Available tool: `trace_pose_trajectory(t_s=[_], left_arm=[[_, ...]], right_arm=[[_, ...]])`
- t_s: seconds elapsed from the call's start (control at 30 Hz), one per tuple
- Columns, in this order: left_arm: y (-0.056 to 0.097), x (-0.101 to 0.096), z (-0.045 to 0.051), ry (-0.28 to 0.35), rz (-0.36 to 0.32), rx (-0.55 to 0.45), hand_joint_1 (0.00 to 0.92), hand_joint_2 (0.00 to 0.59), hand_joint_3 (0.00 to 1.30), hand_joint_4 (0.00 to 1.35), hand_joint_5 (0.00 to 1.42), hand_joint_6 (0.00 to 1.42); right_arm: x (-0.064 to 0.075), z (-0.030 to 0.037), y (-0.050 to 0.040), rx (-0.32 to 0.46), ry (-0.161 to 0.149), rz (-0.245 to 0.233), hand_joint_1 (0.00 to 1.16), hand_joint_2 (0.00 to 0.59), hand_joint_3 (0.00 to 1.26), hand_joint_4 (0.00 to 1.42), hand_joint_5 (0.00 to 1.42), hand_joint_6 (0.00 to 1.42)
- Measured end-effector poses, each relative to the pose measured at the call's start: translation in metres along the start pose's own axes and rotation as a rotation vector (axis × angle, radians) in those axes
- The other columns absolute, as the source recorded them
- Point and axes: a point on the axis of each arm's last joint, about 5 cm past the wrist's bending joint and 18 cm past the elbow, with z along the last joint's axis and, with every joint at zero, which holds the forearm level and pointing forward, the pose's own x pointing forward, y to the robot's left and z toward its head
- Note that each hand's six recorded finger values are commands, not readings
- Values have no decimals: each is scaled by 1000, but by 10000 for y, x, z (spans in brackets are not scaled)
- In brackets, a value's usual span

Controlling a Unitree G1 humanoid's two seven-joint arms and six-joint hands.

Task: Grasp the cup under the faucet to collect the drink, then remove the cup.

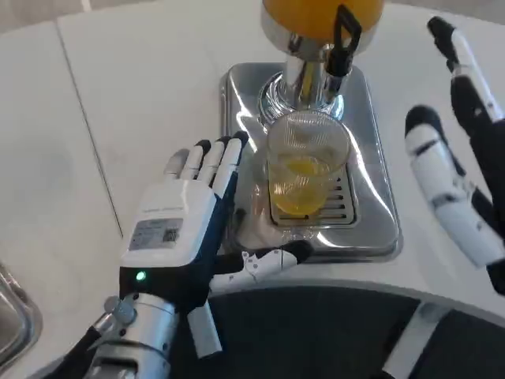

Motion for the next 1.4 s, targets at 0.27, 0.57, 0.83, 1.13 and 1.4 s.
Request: trace_pose_trajectory(t_s=[0.27, 0.57, 0.83, 1.13, 1.4], left_arm=[[-13, 61, -22, 29, 23, -79, 52, 52, 0, 0, 24, 51], [-50, 124, -44, 36, 21, -168, 162, 40, 0, 0, 91, 143], [-39, 160, -50, -75, 62, -324, 261, 34, 0, 0, 171, 214], [-91, 232, -95, -76, 40, -383, 328, 38, 0, 0, 179, 226], [-188, 330, -120, -60, 15, -417, 354, 41, 0, 0, 216, 243]], right_arm=[[-141, -58, -38, -55, -41, 53, 70, 569, 4, 0, 0, 0], [-442, -111, -49, -77, -49, 153, 139, 502, 0, 0, 0, 0], [-565, -122, -87, -77, -41, 151, 182, 466, 0, 0, 0, 0], [-583, -102, -87, -63, -63, 130, 214, 457, 0, 0, 0, 0], [-579, -100, -87, -51, -53, 120, 223, 459, 0, 0, 0, 0]])
